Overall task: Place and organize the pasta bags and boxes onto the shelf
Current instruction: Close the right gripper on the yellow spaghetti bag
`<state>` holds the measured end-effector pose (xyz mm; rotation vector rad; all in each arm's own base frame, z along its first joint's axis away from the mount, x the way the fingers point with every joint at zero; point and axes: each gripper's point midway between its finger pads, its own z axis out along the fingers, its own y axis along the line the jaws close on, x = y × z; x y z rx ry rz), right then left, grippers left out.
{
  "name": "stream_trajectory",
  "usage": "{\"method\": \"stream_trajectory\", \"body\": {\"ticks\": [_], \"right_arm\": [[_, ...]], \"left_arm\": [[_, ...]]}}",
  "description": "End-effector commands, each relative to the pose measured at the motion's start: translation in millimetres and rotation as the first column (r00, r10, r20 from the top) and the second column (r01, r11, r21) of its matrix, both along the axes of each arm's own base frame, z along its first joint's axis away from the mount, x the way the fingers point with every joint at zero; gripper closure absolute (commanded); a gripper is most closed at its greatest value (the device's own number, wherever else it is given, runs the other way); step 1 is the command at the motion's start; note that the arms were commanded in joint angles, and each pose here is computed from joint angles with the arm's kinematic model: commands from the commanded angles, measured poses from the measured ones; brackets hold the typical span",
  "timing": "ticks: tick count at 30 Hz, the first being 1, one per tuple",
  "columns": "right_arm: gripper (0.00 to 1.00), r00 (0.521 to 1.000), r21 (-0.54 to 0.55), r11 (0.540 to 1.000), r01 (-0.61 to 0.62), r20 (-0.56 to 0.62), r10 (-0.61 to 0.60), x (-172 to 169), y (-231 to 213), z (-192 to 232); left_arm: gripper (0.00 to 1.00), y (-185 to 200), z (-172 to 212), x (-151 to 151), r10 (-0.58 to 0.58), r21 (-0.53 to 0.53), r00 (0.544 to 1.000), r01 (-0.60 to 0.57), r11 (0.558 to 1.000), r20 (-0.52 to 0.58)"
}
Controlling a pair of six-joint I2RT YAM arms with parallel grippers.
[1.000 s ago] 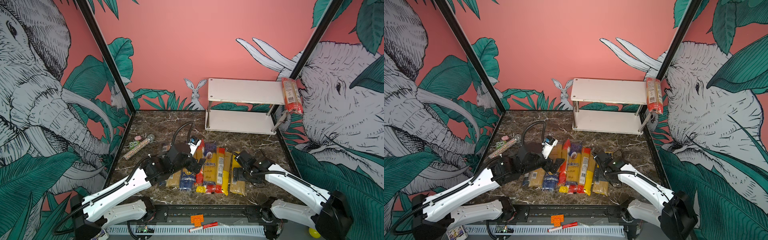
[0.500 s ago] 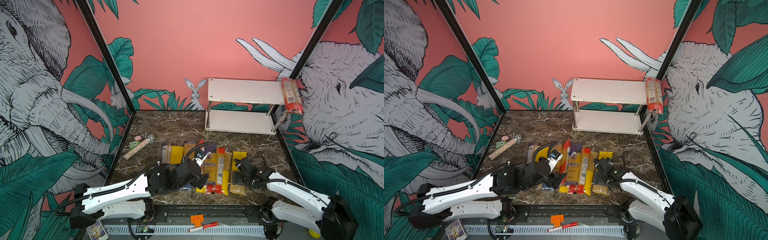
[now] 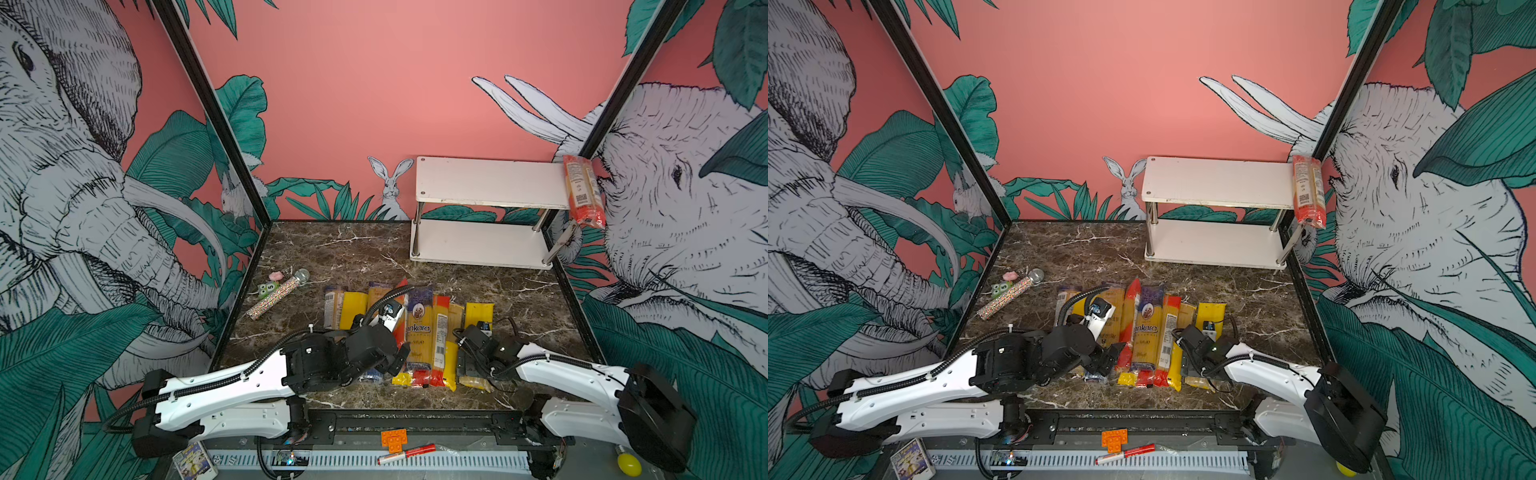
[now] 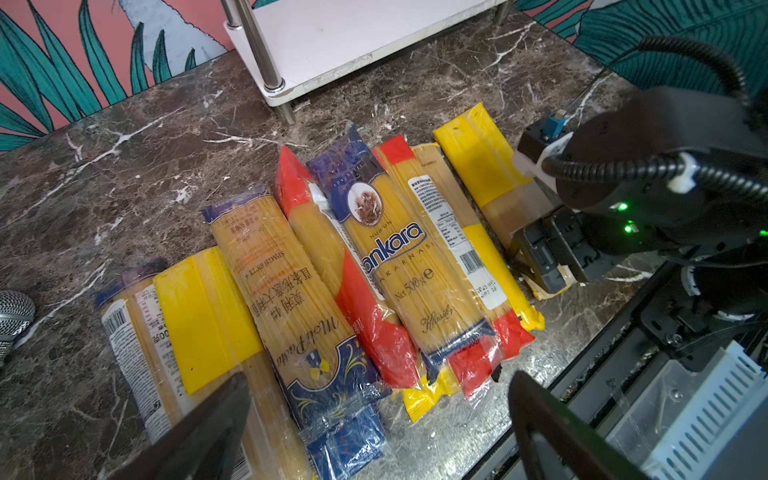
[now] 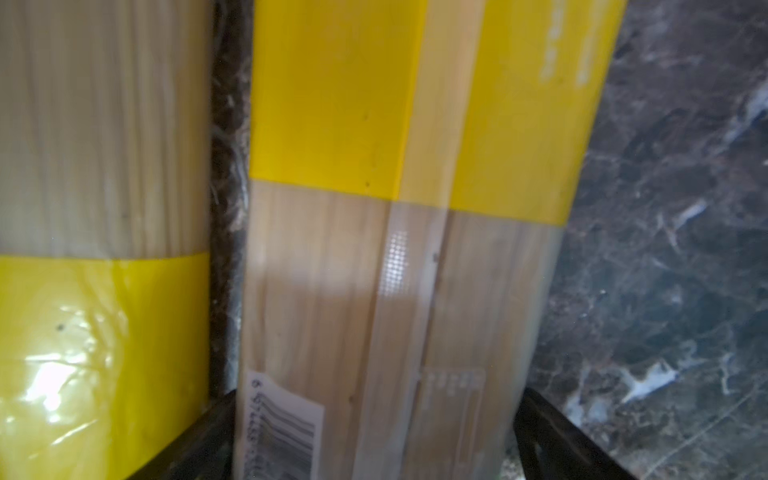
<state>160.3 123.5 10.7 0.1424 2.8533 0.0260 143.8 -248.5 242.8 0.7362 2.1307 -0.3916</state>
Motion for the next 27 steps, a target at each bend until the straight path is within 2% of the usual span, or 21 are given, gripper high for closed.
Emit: {"method": "stream_trajectory", "body": {"ticks": [1,3,10,14,20,27], "right_arm": [[0.33,0.995,-0.060,0.998,0.023,-0.100,-0.029,-24.4,-16.9,-27.2],[0.53,0.992,-0.094,0.995,0.019,-0.122,-0.030,-30.0,-23.9,-29.2],[1.00,0.991,-0.044,0.999,-0.009,-0.136,0.003,-36.6,-19.0,-13.8],[1.00,0.997,0.070,0.997,-0.029,-0.072,0.034,-32.8,-6.5,16.7],[1.00,0.997,0.237,0.970,-0.050,0.071,0.034,-26.7,3.3,79.3],[1.00,0.983,0.312,0.940,-0.136,0.160,0.089,-18.1,19.7,137.8]], "left_arm": [[0.03,18.7,0.2,1.6,0.058,-0.007,0.998,-0.058,0.998,0.004],[0.03,23.1,0.4,2.2,0.070,-0.017,0.998,-0.069,0.997,0.009],[0.01,37.5,11.5,9.6,0.109,-0.005,0.991,-0.109,0.994,0.074],[0.01,38.7,21.2,12.9,0.108,0.005,0.988,-0.109,0.994,0.108],[0.01,31.3,33.3,16.6,0.094,0.000,0.987,-0.095,0.996,0.130],[0.01,24.7,43.9,27.0,0.099,-0.048,0.992,-0.095,0.994,0.078]]}}
